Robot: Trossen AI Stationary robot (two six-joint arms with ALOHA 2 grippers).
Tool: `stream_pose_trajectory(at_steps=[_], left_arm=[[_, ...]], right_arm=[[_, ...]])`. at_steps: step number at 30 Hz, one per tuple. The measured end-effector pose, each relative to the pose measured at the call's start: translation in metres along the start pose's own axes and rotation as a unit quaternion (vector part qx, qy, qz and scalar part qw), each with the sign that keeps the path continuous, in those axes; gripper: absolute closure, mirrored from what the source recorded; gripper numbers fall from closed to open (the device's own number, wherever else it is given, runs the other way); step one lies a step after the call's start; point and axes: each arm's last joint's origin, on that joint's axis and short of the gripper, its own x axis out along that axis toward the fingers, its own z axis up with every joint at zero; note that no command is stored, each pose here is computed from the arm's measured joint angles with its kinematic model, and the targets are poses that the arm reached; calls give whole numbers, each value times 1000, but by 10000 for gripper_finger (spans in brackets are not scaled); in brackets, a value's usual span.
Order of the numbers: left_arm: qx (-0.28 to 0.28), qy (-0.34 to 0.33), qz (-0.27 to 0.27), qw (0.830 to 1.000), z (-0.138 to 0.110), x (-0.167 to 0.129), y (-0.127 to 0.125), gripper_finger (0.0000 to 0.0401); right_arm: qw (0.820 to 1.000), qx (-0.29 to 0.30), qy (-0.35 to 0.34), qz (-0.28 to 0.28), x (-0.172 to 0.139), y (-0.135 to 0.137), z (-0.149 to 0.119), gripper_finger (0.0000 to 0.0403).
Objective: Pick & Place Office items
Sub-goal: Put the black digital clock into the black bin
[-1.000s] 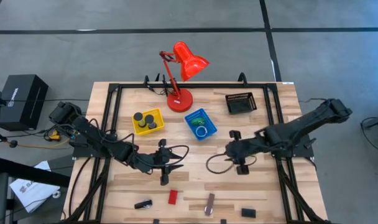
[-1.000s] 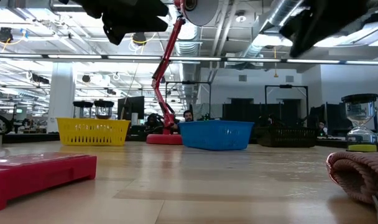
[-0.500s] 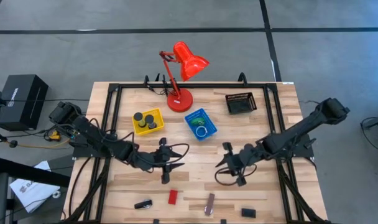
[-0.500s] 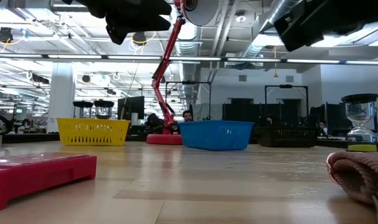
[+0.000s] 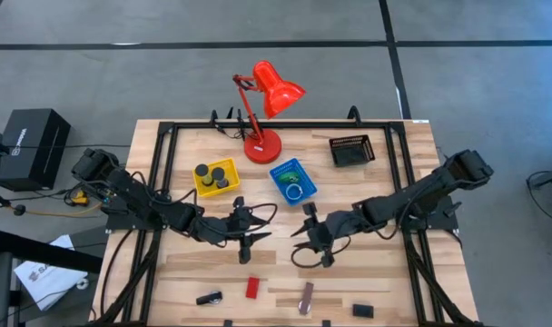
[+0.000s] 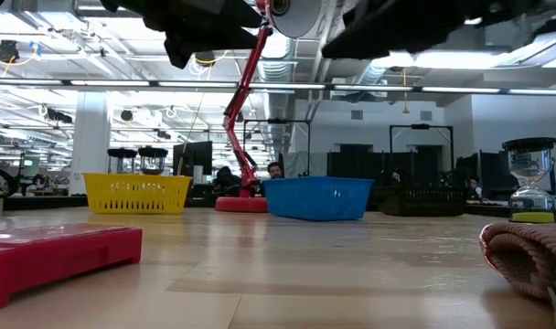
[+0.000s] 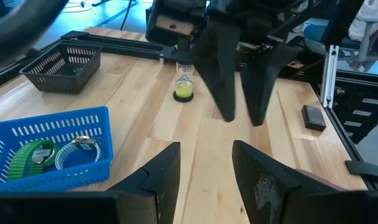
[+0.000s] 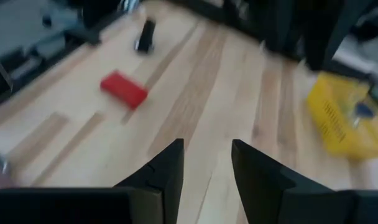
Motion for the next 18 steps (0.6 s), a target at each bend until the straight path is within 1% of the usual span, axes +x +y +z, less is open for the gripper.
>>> stream_pose_trajectory(at_steps=[3, 7, 13, 18], left_arm=[[0, 0, 0, 1000, 0, 0, 0, 261], [0, 0, 0, 1000, 0, 0, 0, 261], [0, 0, 0, 1000, 0, 0, 0, 261], [0, 0, 0, 1000, 0, 0, 0, 261]], right_arm=[[998, 17, 49, 18, -3, 6, 1, 262], [996, 61, 57, 33, -6, 17, 7, 235], [991, 66, 94, 62, -12, 38, 2, 197], [981, 112, 141, 69, -17, 50, -5, 183]])
